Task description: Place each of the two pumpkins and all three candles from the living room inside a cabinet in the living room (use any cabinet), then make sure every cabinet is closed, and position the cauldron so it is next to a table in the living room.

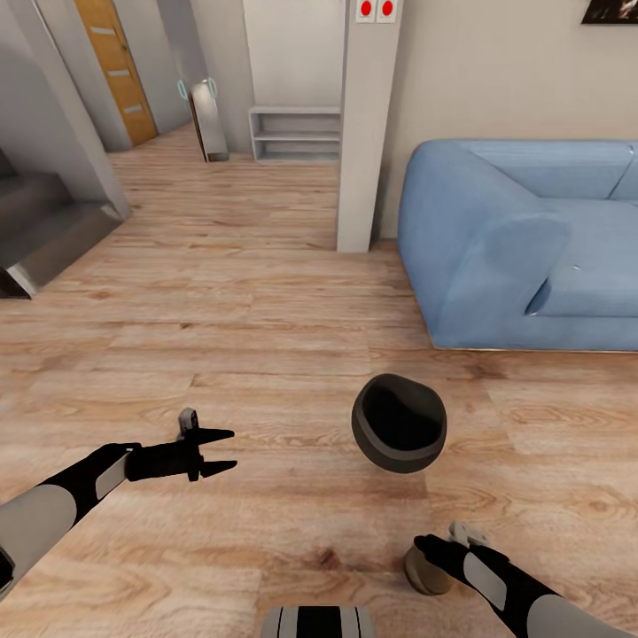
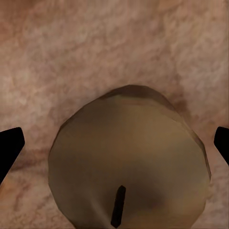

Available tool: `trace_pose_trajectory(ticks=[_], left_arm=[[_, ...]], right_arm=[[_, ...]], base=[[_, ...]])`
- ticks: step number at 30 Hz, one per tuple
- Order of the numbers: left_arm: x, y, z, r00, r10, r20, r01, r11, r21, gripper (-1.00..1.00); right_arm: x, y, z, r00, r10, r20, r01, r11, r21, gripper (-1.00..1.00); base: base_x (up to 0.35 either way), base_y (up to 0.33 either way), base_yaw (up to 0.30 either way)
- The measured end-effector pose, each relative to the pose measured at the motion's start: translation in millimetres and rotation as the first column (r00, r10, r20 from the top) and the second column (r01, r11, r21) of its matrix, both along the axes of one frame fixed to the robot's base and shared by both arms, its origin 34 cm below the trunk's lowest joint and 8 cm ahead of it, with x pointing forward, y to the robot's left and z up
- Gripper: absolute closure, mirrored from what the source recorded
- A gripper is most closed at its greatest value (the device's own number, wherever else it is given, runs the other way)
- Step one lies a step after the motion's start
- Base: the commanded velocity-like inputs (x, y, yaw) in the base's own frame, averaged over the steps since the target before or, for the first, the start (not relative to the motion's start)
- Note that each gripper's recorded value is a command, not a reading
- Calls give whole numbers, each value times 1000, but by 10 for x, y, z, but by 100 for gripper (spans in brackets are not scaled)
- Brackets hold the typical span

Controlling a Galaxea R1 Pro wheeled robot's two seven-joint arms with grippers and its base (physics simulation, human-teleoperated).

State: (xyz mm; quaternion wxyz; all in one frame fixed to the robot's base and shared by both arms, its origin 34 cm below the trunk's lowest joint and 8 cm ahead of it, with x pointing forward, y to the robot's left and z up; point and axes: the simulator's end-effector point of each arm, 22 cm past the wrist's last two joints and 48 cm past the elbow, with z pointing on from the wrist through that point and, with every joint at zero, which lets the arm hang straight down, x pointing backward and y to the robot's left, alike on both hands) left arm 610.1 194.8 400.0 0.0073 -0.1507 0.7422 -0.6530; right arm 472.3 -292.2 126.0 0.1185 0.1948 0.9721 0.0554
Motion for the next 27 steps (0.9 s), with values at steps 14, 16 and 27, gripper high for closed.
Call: trace_pose_trajectory(ticks=[14,16,27], left_arm=[[-21,2,-114,1000,1,-22,-1,1000,0,-100],[-21,2,-114,1000,1,-22,-1,1000,0,-100],[-35,2,-181,999,1,-34,-1,1000,0,-100]], right_arm=[[-84,3,-86,1000,1,-24,-1,1000,1,-100],[-86,4,-86,1000,1,-25,-1,1000,2,-100],[-133,7,-136,999,1,-37,-1,1000,3,-100]], base=[[2,0,0],[0,0,0],[0,0,0]])
